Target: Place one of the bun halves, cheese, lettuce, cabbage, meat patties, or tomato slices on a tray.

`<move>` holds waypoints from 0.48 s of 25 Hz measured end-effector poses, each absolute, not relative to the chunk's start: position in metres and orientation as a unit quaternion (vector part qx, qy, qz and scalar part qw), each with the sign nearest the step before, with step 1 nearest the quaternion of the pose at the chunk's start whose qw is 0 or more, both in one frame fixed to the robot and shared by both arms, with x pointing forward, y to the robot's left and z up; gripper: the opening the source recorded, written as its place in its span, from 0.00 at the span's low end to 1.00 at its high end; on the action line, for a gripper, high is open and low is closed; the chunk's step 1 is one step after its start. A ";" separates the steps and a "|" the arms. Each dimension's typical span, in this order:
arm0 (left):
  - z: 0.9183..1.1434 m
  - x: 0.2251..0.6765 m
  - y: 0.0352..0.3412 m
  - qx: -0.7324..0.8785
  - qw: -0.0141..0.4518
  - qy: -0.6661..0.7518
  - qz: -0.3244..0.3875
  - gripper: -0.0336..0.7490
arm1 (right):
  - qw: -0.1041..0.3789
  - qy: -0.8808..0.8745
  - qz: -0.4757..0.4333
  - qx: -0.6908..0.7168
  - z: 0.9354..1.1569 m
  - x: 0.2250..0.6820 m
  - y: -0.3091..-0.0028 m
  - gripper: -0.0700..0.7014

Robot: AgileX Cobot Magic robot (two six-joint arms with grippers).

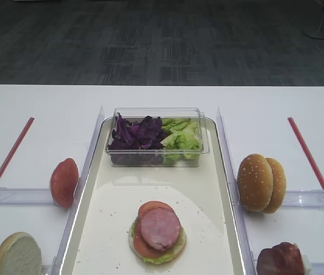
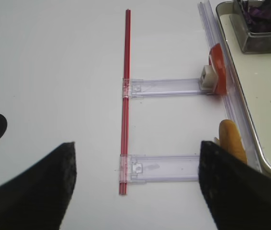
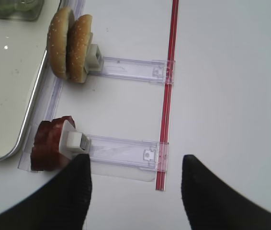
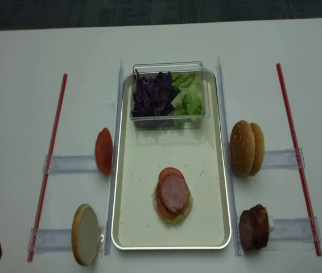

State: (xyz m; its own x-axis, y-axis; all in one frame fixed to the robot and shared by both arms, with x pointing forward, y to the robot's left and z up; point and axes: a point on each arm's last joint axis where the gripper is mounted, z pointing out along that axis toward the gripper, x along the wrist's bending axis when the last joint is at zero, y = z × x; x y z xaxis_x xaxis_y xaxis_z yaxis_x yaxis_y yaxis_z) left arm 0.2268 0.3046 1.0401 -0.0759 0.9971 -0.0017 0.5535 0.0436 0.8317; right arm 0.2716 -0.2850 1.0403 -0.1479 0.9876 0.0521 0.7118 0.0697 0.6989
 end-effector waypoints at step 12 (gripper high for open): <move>1.040 0.227 0.305 0.599 0.321 0.647 0.345 0.67 | 0.250 0.688 0.320 0.601 1.042 0.262 -0.285 0.67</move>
